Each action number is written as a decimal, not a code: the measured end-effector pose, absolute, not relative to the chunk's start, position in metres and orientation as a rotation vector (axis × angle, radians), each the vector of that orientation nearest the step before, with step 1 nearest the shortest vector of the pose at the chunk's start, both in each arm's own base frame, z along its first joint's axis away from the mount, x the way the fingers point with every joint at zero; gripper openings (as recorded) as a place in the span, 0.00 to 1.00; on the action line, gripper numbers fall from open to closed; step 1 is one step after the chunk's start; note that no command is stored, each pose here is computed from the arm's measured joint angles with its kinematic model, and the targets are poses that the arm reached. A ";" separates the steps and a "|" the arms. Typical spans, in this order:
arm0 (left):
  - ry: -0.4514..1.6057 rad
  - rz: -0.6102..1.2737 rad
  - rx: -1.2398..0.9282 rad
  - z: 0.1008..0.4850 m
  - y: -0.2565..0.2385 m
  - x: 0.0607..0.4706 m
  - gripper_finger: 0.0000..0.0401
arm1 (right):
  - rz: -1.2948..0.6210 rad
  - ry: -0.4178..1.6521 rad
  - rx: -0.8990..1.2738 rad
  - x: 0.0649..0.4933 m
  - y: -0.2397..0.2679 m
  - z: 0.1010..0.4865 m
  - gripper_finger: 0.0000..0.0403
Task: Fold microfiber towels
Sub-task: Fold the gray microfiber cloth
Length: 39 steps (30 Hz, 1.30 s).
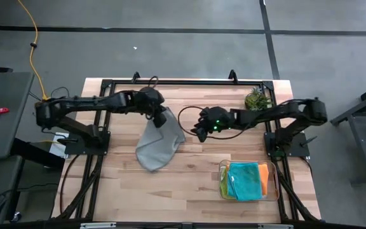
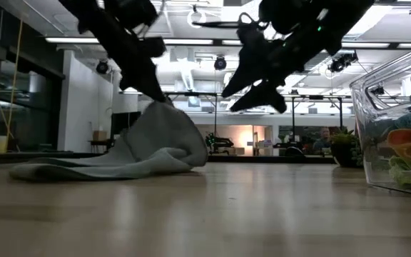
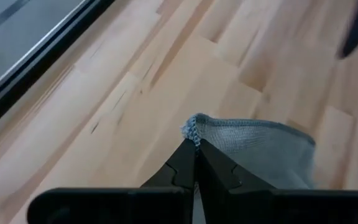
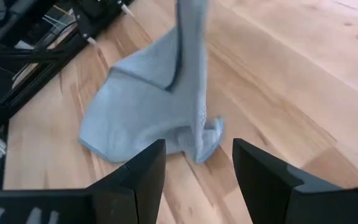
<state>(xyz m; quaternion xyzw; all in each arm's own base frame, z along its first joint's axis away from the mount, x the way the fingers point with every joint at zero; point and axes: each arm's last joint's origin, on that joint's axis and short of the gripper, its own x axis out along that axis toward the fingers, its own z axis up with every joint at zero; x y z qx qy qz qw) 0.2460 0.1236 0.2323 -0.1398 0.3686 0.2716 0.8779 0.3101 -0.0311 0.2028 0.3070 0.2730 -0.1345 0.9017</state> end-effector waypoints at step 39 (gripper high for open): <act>1.057 0.737 -0.467 0.242 0.071 0.198 0.00 | -0.141 0.707 0.279 0.343 -0.042 0.111 0.44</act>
